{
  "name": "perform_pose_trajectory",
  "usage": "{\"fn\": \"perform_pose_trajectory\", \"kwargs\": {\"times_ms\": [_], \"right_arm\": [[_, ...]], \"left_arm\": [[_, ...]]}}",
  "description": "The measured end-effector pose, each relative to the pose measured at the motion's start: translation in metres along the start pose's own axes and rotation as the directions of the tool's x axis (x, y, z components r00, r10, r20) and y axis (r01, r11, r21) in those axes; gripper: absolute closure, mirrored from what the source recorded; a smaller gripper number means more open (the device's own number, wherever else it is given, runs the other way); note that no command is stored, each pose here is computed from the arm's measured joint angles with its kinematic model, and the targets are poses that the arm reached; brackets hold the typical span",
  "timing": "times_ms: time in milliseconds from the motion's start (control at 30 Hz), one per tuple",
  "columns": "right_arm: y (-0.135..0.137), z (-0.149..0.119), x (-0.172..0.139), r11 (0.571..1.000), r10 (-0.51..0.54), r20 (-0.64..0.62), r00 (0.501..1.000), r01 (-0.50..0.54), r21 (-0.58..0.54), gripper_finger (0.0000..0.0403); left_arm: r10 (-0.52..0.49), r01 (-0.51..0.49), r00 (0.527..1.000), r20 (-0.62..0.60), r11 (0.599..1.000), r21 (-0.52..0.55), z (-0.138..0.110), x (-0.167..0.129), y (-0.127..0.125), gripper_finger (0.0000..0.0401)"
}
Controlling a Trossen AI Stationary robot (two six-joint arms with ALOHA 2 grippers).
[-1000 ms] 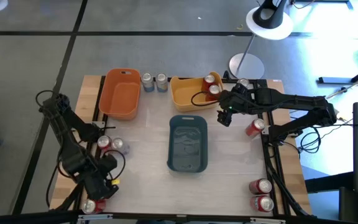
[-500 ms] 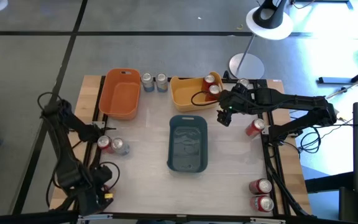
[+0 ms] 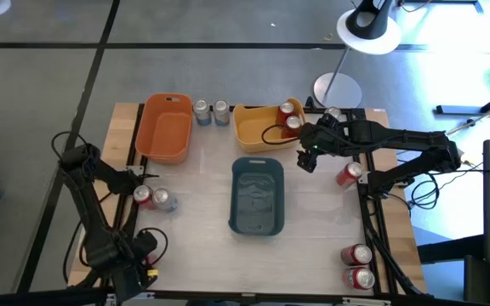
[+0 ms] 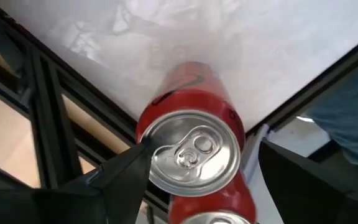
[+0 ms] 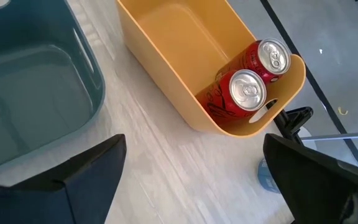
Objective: Sort soda cans
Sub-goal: Put the left red soda can into the yellow bin
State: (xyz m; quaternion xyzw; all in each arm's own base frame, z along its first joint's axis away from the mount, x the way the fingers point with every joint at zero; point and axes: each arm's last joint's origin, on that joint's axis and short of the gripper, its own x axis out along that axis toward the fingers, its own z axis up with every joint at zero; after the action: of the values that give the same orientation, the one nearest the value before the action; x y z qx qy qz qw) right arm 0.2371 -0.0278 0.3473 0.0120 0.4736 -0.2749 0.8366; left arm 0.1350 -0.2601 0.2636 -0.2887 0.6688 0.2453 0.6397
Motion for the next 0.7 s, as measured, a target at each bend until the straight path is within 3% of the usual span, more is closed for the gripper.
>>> {"fn": "perform_pose_trajectory", "kwargs": {"times_ms": [367, 700], "right_arm": [[0.000, 0.000, 0.000, 1.000, 0.000, 0.000, 1.000, 0.000, -0.001, 0.0024], [0.000, 0.000, 0.000, 1.000, 0.001, 0.001, 1.000, -0.001, 0.001, 0.0024]], "left_arm": [[0.075, -0.075, 0.997, -0.031, 0.997, 0.007, 0.000, 0.010, 0.009, 0.0113], [-0.012, 0.011, 0.999, -0.032, 1.000, -0.028, 0.011, -0.002, 0.009, 0.0113]]}}
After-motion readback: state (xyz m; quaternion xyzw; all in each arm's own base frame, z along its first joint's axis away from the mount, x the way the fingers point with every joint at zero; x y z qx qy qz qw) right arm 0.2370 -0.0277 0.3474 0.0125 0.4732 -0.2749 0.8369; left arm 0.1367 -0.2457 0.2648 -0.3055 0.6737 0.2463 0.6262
